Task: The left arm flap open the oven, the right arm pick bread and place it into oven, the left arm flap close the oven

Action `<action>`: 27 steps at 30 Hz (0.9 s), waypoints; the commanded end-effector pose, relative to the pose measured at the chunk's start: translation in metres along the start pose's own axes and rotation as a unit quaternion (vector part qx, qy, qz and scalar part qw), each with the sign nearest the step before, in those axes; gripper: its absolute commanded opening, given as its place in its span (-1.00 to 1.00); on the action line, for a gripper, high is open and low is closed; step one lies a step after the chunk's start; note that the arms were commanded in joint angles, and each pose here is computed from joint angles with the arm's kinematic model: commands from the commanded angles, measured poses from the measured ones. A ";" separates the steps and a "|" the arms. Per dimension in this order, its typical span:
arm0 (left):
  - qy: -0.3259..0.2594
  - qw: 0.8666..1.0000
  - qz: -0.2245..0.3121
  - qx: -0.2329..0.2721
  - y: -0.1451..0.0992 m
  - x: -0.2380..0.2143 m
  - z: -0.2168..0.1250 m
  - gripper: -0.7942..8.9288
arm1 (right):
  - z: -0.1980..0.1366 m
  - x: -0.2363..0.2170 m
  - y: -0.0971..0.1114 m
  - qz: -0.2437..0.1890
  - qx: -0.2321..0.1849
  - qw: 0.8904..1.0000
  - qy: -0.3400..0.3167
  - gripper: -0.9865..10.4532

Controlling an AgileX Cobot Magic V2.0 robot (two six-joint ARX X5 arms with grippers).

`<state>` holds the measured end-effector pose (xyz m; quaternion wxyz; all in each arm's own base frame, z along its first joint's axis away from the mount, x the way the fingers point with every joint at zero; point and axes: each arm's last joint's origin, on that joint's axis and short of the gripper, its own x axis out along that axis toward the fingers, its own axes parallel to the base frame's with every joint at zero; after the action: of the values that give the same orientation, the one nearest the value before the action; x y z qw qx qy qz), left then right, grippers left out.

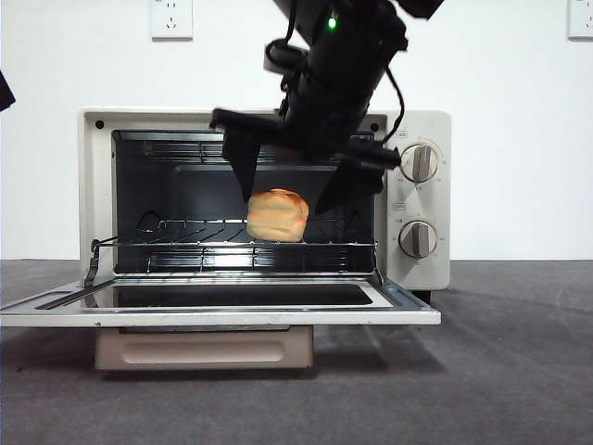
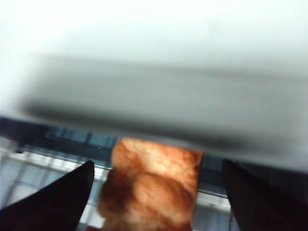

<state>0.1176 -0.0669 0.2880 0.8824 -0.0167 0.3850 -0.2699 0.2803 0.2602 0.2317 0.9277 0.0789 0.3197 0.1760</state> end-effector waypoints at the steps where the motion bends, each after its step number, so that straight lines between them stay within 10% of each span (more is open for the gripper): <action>1: -0.003 1.000 0.000 0.010 -0.001 0.000 0.002 -0.80 | 0.010 -0.014 0.010 0.025 0.002 1.000 -0.012 -0.09; 27: -0.010 1.000 -0.001 0.013 -0.001 0.000 0.003 -0.80 | 0.020 -0.184 -0.018 0.152 -0.191 0.969 0.041 -0.09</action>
<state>0.1182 -0.0672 0.2887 0.8842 -0.0140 0.3792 -0.2724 0.1641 0.1720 0.3480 0.8783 -0.0481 0.3050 0.3651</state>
